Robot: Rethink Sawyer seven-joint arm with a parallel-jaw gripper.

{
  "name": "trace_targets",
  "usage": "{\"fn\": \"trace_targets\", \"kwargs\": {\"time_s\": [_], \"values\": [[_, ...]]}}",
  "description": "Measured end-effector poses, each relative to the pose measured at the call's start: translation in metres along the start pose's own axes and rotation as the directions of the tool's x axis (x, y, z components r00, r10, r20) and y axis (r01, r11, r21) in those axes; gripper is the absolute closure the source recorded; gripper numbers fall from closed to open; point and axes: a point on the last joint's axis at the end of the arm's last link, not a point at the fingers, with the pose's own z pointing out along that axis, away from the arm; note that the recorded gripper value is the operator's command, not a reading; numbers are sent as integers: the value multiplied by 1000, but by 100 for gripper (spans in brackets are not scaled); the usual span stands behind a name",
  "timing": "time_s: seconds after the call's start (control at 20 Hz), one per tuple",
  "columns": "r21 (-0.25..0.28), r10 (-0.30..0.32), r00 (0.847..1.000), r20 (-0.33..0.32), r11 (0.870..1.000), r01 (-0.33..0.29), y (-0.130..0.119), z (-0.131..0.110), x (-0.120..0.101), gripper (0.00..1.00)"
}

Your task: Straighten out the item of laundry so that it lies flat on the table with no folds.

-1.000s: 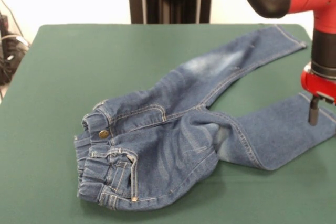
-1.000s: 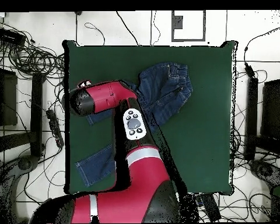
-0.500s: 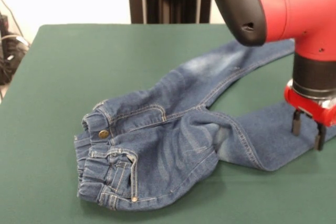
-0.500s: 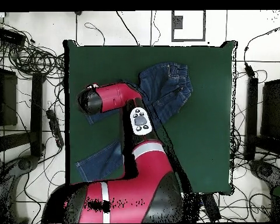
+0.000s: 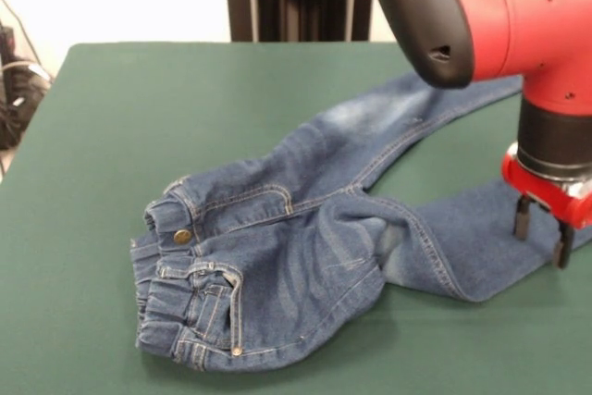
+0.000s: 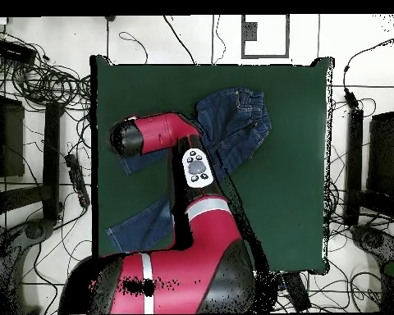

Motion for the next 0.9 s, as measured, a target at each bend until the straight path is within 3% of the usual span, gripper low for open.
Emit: {"fn": "trace_targets", "kwargs": {"time_s": [0.15,0.2,0.9], "values": [[22,-1,1000,0,1000,1,3,1,0,0],[44,-2,1000,-2,999,3,2,2,1,100],[81,-23,999,22,997,21,10,2,3,100]]}}
